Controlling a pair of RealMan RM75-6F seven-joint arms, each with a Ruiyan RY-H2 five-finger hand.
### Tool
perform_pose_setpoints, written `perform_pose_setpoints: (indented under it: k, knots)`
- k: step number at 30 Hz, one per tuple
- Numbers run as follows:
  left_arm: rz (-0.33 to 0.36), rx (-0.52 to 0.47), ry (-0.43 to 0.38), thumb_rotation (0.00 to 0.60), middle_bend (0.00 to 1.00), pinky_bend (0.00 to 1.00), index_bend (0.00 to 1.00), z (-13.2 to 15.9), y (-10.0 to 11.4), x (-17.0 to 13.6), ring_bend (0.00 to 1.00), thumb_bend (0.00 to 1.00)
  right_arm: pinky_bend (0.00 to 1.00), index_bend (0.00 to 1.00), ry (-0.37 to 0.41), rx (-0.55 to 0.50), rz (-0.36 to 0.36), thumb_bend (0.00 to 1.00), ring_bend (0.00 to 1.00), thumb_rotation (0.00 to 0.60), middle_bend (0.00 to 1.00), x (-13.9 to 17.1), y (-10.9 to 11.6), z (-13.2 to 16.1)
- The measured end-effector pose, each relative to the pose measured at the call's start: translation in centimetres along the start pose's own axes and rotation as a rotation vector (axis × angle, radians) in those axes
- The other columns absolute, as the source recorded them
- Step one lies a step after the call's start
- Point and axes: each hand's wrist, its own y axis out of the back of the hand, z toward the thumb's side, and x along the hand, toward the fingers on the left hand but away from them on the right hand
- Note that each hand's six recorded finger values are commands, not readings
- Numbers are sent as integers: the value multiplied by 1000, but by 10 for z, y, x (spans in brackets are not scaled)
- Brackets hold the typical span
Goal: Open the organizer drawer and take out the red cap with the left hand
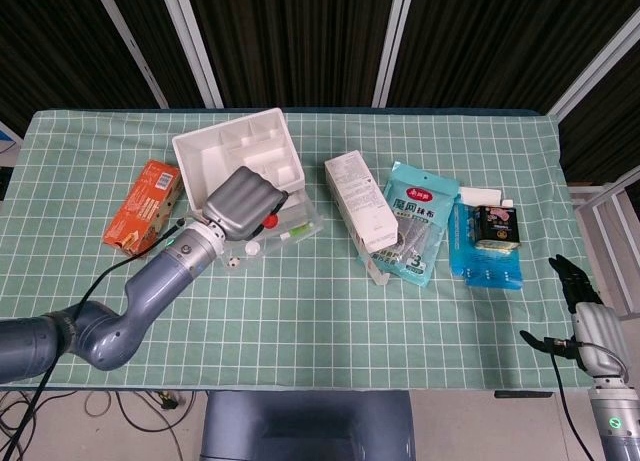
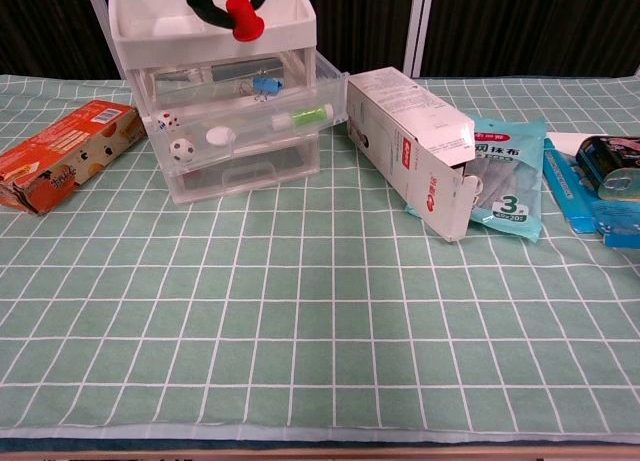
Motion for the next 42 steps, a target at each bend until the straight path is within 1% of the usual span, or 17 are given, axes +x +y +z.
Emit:
perform_pose_setpoints:
  k: [3,6,8,14,16,19,24,30,34,39,42]
  knots:
    - [13,-14,10,600,1000,1000,563,-7,0,-23,1000,356,215,0,3,3,0,11,0,600,0,0,0,1]
    - [15,-26,33,600,1000,1000,563,-17,-9,-50,1000,359,215,0,5,4,1,10,0,600,0,1,-1,1]
    - [6,-30,55,600,1000,1000,563,-27,-22,-69,1000,359,215,0,7,6,0,10,0,600,0,1,-1,2]
    - [-90,-50,155,600,1000,1000,565,-59,-87,-130,1000,358,215,0,11,9,-1,10,0,600,0,2,-1,4]
    - [-124,-63,191,600,1000,1000,566,-69,-108,-146,1000,358,215,0,12,10,-1,11,0,600,0,2,-1,4]
    - [-161,-74,220,600,1000,1000,565,-77,-132,-156,1000,359,215,0,12,10,-1,10,0,600,0,2,-1,4]
    - [-202,-81,217,600,1000,1000,560,-74,-161,-153,1000,359,215,0,10,9,-2,9,0,600,0,2,-1,4]
    - [-250,-107,184,600,1000,1000,554,-50,-197,-136,1000,359,215,0,7,6,-2,11,0,600,0,1,0,3]
    - [-281,-92,157,600,1000,1000,553,-31,-221,-121,1000,359,215,0,6,3,-3,10,0,600,0,1,0,2]
    - [-306,-55,154,600,1000,1000,546,-19,-241,-105,1000,359,215,0,8,3,0,9,0,600,0,1,0,2]
    - [-327,-60,162,600,1000,1000,536,-16,-250,-99,1000,315,215,0,9,4,-2,10,0,600,0,2,0,3]
